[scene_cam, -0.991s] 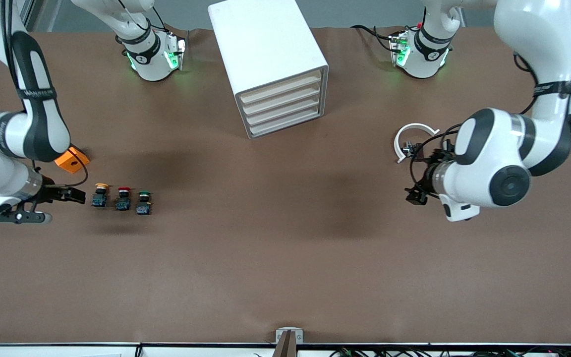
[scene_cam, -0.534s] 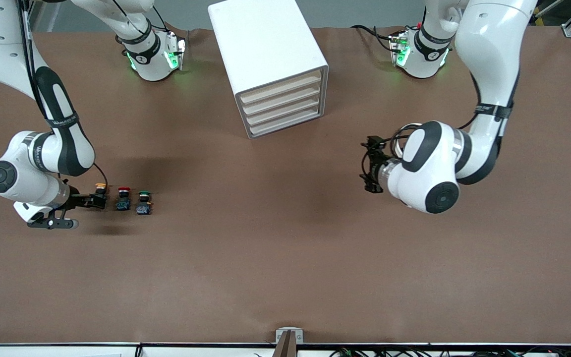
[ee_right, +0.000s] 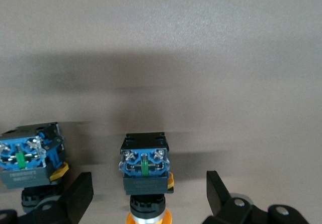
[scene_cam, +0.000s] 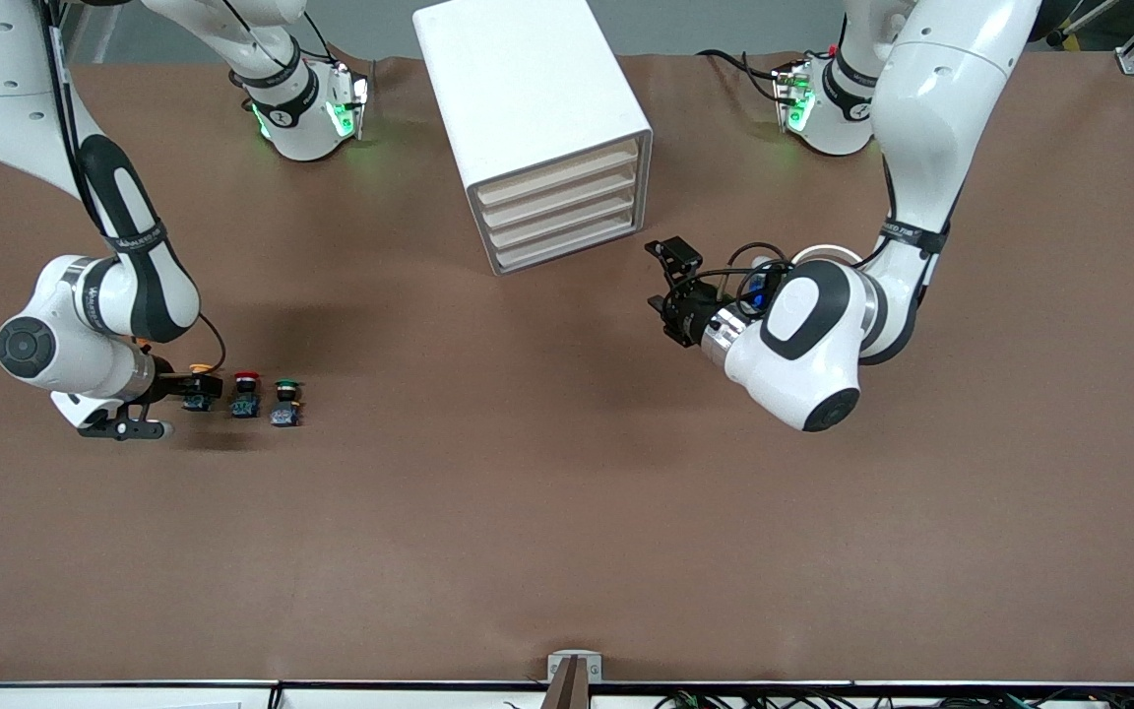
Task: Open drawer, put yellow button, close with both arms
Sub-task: 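Pull the drawer open with the left gripper while the right gripper lifts the button, then carry the yellow button over the open drawer with the right gripper, then release the button into the drawer with the right gripper, then withdraw it, then push the drawer closed with the left gripper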
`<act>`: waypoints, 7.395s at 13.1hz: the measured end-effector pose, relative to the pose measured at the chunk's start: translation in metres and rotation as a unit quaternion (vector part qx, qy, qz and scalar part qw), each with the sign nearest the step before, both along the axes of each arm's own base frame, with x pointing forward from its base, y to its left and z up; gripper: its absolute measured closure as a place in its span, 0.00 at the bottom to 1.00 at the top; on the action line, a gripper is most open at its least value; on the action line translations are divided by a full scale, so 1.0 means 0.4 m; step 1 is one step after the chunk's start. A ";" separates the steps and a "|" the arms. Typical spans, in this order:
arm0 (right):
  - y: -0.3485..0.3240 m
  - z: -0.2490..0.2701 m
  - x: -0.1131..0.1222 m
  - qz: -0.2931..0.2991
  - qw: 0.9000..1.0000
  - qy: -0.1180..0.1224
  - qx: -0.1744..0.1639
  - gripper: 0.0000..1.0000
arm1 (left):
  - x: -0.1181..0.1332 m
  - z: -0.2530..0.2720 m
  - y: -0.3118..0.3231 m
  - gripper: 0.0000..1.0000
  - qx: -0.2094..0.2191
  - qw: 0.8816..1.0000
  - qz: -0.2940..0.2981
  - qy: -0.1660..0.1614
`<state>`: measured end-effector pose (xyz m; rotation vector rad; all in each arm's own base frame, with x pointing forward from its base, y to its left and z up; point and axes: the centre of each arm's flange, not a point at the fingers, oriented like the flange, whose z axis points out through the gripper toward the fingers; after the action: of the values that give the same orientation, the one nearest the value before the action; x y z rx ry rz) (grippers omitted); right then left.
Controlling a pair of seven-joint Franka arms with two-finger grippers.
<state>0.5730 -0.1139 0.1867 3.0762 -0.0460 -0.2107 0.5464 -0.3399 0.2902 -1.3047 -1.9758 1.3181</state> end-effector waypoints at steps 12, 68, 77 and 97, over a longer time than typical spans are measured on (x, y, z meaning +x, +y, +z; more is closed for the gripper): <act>0.008 -0.037 -0.009 0.004 1.000 -0.016 0.000 0.57 | -0.272 -0.071 -0.291 0.00 0.065 0.987 -0.098 0.108; 1.576 0.612 -0.318 -0.530 0.848 0.019 0.005 0.00 | 0.317 0.190 0.434 0.00 0.016 0.970 -0.036 -0.240; 1.279 0.860 -0.199 -0.464 0.885 0.035 0.004 0.00 | 0.301 0.292 0.272 0.00 -0.029 0.851 -0.309 -0.423; 0.247 0.897 -0.117 -0.112 0.990 0.032 0.075 0.00 | -0.212 0.188 -0.352 0.00 -0.169 0.649 -0.569 -0.476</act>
<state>0.5262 -0.0150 0.5453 3.2077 -0.3910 -0.3366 0.4614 -0.4806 0.3653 -3.0752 -0.6829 0.2613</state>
